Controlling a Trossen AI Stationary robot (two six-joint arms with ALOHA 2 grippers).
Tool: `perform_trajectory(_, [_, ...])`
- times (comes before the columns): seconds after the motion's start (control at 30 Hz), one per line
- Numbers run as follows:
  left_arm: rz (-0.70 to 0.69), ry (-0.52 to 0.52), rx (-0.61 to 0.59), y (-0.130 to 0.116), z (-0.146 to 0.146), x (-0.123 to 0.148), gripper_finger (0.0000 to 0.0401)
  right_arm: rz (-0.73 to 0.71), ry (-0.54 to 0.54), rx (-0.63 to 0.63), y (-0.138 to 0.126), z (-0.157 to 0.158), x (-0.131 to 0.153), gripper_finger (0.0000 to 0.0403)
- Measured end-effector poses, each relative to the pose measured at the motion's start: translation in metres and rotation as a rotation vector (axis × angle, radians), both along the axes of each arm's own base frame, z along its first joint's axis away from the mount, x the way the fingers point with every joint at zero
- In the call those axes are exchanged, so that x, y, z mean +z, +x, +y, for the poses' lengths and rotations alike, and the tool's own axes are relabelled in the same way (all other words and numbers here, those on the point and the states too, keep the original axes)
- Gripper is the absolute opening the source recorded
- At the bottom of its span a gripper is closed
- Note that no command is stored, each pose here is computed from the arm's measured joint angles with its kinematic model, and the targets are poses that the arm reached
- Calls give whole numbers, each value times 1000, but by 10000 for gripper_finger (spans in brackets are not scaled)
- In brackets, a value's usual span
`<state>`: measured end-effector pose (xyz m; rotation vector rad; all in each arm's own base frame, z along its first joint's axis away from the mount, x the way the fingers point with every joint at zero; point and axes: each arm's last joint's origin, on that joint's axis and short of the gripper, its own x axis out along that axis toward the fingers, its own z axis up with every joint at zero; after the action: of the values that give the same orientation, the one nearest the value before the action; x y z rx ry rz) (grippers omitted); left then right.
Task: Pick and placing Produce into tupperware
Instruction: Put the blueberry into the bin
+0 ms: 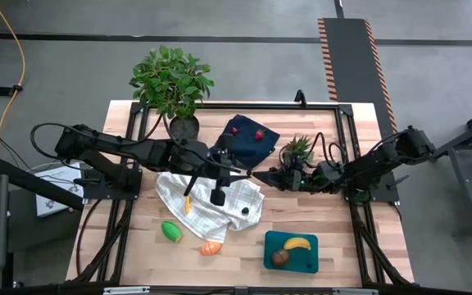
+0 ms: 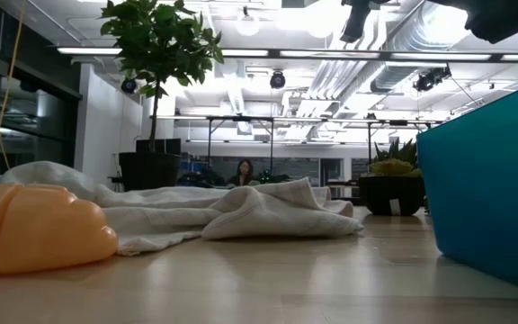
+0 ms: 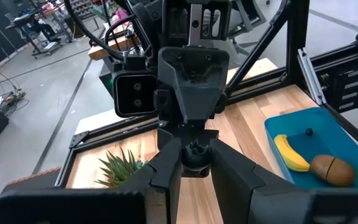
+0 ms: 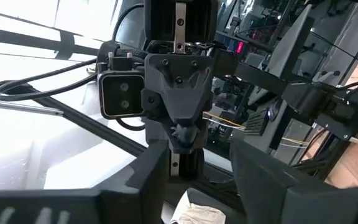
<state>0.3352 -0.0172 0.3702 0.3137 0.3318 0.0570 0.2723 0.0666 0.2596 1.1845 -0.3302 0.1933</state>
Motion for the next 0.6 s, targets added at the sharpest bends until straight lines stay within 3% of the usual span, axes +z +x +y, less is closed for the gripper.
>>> perform_trajectory(0.17, [0, -2, 1, 0, 0, 0, 72, 1, -20, -9, 0, 0, 0, 181])
perform_trajectory(0.6, [-37, -10, -13, 1, -1, 3, 72, -37, -29, -4, 0, -4, 3, 165])
